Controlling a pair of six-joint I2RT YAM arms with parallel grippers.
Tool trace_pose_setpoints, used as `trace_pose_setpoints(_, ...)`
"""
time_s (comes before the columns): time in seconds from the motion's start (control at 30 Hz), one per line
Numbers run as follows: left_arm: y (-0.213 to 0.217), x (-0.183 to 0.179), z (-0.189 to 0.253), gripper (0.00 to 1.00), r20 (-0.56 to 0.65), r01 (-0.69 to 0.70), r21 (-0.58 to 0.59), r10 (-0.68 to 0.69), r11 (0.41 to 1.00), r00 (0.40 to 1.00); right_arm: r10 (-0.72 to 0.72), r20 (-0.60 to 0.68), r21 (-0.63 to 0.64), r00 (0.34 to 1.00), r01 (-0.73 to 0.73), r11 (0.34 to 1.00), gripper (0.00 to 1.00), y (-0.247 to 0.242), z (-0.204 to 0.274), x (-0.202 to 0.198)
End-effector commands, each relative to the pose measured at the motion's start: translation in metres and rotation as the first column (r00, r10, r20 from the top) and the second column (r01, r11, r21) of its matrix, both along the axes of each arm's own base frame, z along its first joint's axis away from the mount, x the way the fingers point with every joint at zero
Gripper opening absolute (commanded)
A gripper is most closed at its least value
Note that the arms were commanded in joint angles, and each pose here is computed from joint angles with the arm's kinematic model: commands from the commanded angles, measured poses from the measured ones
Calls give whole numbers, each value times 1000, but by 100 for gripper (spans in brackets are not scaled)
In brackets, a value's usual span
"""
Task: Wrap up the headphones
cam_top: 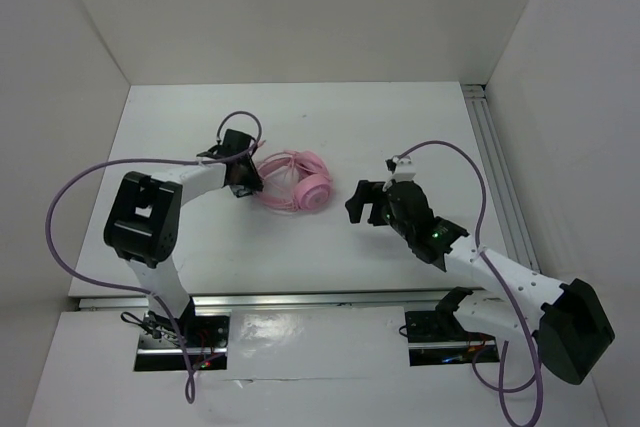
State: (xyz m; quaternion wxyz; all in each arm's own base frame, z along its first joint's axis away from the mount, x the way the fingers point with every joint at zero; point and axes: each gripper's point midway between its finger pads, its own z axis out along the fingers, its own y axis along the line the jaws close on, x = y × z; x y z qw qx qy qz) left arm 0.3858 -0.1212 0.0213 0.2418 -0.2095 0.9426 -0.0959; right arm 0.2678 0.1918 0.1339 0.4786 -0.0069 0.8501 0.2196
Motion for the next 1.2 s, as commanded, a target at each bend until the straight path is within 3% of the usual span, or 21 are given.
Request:
trace_pose_setpoints(0.0, 18, -43, -20, 47, -119, -52, 75, 61, 996, 991, 17, 65, 32, 998, -19, 999, 100, 7, 16, 2)
trace_pose_setpoints(0.1, 24, -61, -16, 77, -139, -56, 102, 70, 993, 988, 12, 56, 37, 998, -14, 999, 100, 7, 23, 1)
trace_pose_setpoints(0.23, 24, -80, -16, 94, -177, -39, 103, 57, 994, 983, 27, 86, 68, 996, -33, 997, 100, 15, 45, -3)
trace_pose_setpoints(0.57, 24, -123, -18, 97, -225, -29, 132, 58, 991, 973, 74, 63, 40, 995, -77, 996, 100, 24, 60, -25)
trace_pose_setpoints(0.87, 28, -100, 36, 100, -123, -63, 136, 80, 989, 989, 172, 74, 97, 982, -179, 979, 100, 39, 77, -39)
trace_pose_setpoints(1.17, 38, -122, 43, 100, -136, -171, 106, 185, 980, 973, 230, 79, 109, 970, -238, 965, 100, 47, 93, -47)
